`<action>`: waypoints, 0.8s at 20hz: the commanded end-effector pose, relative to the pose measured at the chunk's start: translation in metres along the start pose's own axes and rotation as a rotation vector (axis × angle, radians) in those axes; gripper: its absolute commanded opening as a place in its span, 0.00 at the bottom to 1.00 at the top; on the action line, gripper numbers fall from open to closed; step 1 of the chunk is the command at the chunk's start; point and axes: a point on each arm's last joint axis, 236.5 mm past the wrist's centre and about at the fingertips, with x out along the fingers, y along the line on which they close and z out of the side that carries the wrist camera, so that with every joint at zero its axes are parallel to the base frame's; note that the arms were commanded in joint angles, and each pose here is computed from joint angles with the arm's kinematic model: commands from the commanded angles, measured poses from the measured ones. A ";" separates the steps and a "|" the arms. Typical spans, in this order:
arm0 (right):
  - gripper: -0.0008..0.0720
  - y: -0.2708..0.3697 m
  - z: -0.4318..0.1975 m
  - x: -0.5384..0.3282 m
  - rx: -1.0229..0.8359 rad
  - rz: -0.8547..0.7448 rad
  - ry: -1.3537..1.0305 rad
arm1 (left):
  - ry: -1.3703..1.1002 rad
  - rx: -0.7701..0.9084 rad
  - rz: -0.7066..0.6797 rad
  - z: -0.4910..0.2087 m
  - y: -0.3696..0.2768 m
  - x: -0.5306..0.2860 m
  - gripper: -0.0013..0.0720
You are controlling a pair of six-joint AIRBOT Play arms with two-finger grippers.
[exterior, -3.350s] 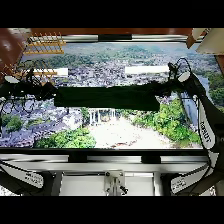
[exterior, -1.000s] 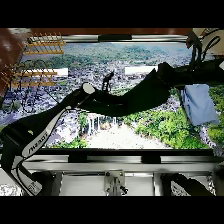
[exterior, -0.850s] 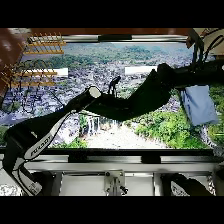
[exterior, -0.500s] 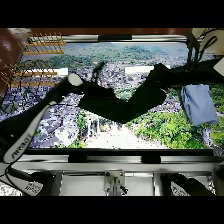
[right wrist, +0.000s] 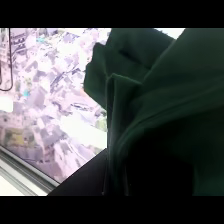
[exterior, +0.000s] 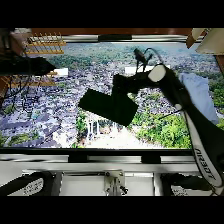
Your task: Fold the shirts.
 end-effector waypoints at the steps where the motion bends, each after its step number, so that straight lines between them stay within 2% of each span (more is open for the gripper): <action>1: 0.11 0.014 -0.015 0.068 0.085 0.070 -0.001 | -0.055 0.027 0.053 0.003 -0.002 -0.059 0.06; 4: 0.11 0.017 -0.018 0.099 0.173 0.109 -0.019 | -0.045 0.043 0.042 -0.003 -0.012 -0.069 0.06; 5: 0.26 0.020 -0.013 0.104 0.200 0.126 -0.048 | -0.041 0.042 0.040 -0.004 -0.013 -0.067 0.06; 6: 0.68 0.026 -0.002 0.104 0.238 0.161 -0.091 | -0.031 0.037 0.038 -0.008 -0.012 -0.064 0.06; 7: 0.77 0.035 0.008 0.100 0.270 0.205 -0.124 | -0.016 0.028 0.036 -0.013 -0.010 -0.059 0.06; 9: 0.77 0.054 0.027 0.080 0.243 0.282 -0.164 | 0.027 0.004 0.031 -0.029 -0.004 -0.046 0.06; 12: 0.77 0.058 0.039 0.047 0.131 0.279 -0.184 | 0.101 -0.031 0.014 -0.057 0.000 -0.027 0.06; 14: 0.77 0.043 0.042 0.025 0.044 0.220 -0.171 | 0.143 -0.036 0.000 -0.073 -0.002 -0.016 0.06; 16: 0.77 0.000 0.036 0.004 0.004 0.077 -0.100 | 0.167 -0.028 -0.011 -0.082 -0.006 -0.011 0.06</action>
